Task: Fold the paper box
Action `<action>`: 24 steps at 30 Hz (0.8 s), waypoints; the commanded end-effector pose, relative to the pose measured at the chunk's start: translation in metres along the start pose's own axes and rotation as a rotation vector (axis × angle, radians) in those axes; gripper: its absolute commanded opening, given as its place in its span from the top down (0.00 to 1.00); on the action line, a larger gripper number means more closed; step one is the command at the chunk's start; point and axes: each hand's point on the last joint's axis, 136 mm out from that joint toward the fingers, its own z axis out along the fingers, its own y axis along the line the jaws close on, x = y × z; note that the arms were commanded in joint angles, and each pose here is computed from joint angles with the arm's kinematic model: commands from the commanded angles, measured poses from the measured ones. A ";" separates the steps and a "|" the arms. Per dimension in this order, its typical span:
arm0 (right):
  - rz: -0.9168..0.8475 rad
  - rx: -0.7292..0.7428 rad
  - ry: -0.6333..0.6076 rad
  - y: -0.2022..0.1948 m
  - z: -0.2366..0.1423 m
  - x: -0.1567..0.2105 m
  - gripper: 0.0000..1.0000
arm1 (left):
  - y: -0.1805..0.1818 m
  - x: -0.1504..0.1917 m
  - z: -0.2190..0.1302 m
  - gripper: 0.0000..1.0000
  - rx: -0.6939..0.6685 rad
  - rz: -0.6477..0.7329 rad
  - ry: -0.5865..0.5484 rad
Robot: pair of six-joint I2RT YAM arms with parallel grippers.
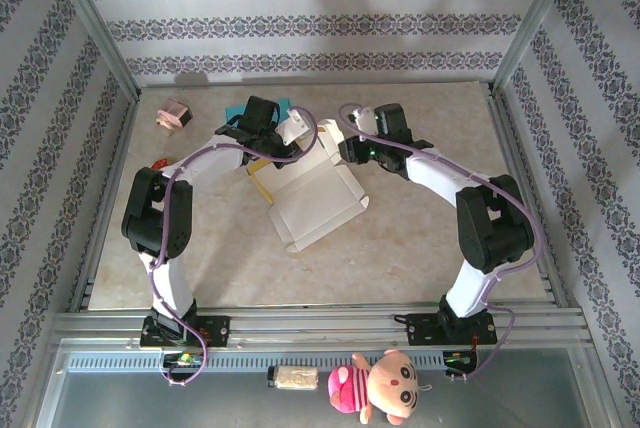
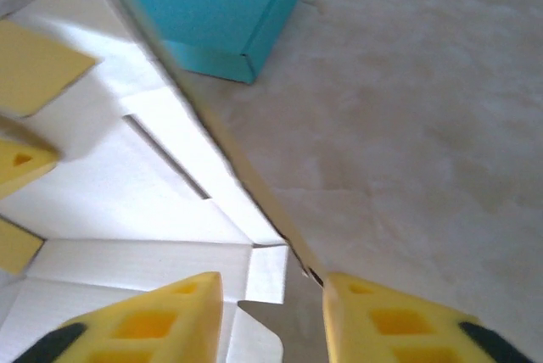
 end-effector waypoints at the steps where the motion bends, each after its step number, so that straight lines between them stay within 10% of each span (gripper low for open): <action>1: 0.109 0.013 -0.024 -0.003 -0.012 -0.004 0.57 | -0.012 -0.001 0.003 0.81 0.024 0.006 -0.007; 8: 0.507 -0.044 0.005 0.016 -0.013 0.032 0.54 | -0.011 -0.001 0.004 0.81 0.026 0.007 0.001; 15: 0.509 -0.074 0.017 0.019 0.011 0.027 0.45 | -0.013 0.000 0.004 0.81 0.033 0.007 0.002; 24: 0.473 -0.101 -0.026 0.020 0.038 0.020 0.55 | -0.012 -0.002 0.005 0.81 0.032 0.008 -0.001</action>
